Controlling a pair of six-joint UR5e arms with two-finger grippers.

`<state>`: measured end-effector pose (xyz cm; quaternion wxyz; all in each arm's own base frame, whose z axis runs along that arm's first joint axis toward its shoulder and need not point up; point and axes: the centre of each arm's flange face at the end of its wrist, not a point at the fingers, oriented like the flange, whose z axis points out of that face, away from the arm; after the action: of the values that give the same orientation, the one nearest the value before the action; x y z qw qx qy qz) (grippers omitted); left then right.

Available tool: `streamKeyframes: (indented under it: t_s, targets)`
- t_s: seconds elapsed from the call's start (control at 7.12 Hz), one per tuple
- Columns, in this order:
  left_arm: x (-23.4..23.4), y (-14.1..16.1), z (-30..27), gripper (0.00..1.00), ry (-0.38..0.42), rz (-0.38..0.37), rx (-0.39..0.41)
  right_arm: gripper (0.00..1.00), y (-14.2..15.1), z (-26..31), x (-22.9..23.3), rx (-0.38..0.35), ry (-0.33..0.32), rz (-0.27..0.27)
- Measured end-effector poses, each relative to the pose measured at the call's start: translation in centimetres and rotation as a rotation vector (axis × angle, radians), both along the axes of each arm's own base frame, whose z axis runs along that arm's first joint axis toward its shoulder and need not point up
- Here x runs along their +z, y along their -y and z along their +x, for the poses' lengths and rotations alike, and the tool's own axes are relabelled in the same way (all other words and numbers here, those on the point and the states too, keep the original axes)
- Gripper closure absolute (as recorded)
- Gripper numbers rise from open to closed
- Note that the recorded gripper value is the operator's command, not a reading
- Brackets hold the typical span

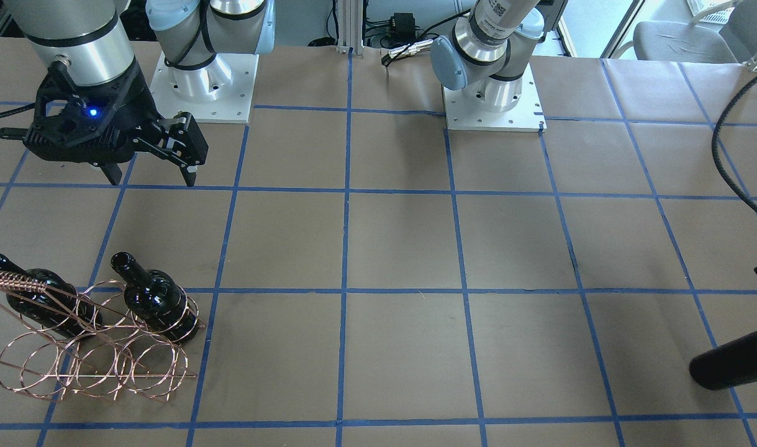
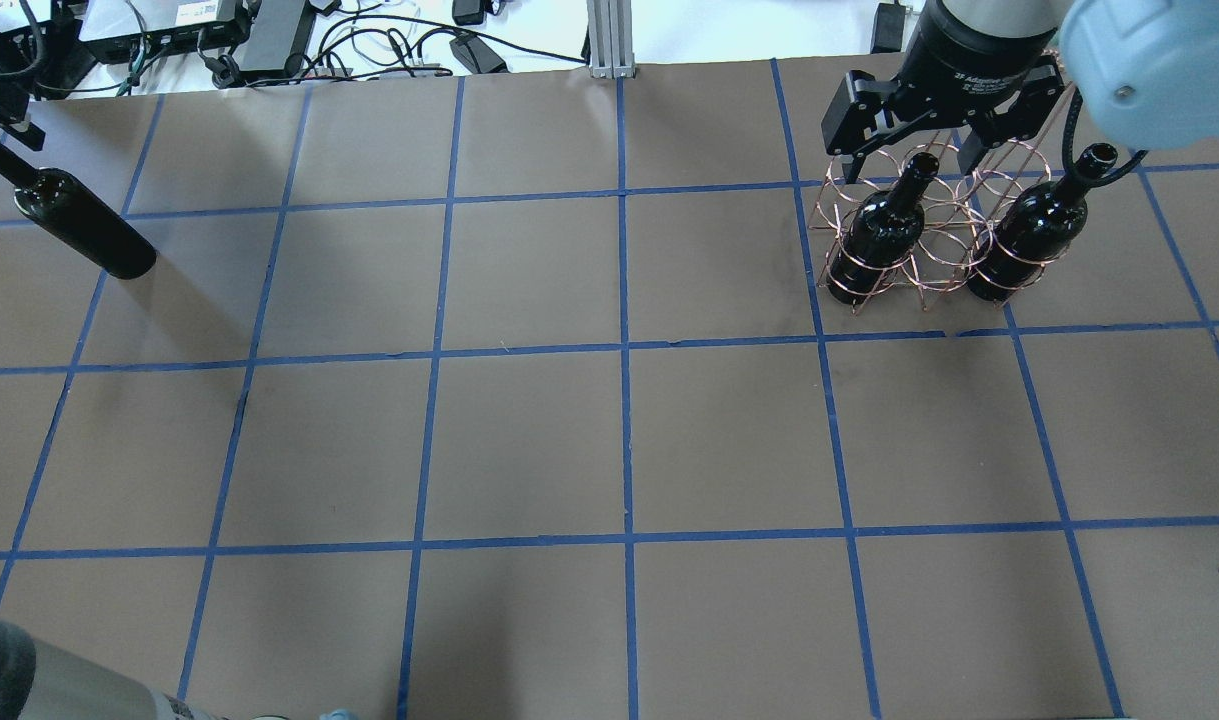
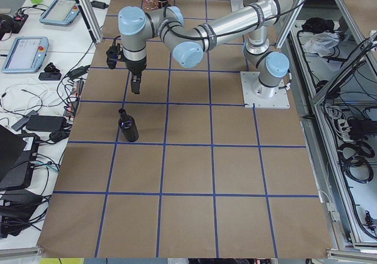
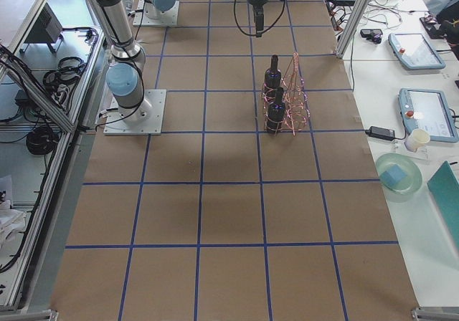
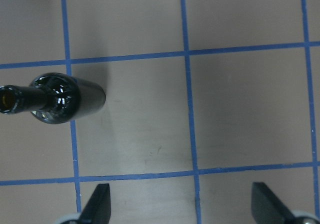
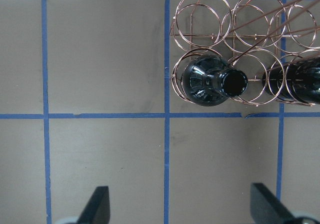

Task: Place wine into wine basket
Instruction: 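Lower the left gripper and close it around the bottle's neck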

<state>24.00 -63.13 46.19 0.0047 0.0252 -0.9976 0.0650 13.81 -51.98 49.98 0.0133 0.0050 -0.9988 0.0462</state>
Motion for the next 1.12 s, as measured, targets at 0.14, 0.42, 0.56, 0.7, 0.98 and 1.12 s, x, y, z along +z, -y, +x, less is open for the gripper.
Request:
streamKeyframes:
  t_s: [0.14,0.42,0.56,0.7,0.98,1.12]
  targets:
    - [-0.8,1.0,2.1,0.00,0.001,0.002,0.019,0.00,0.0,0.0,-0.1,-0.001,0.002,0.004]
    - [-2.2,2.7,4.5,0.00,0.011,-0.008,0.035,0.00,-0.3,0.2,-0.3,0.001,0.006,0.009]
    - [-3.1,3.6,5.3,0.00,0.021,-0.022,0.037,0.00,-0.4,0.3,-0.5,0.002,0.007,0.012]
    - [-4.0,4.4,5.8,0.00,0.029,-0.036,0.039,0.00,-0.4,0.3,-0.6,0.003,0.007,0.015]
    - [-5.7,5.6,6.6,0.00,0.040,-0.063,0.044,0.00,-0.5,0.3,-0.6,0.003,0.007,0.015]
    - [-6.4,6.0,6.9,0.00,0.041,-0.071,0.045,0.00,-0.5,0.3,-0.6,0.003,0.007,0.015]
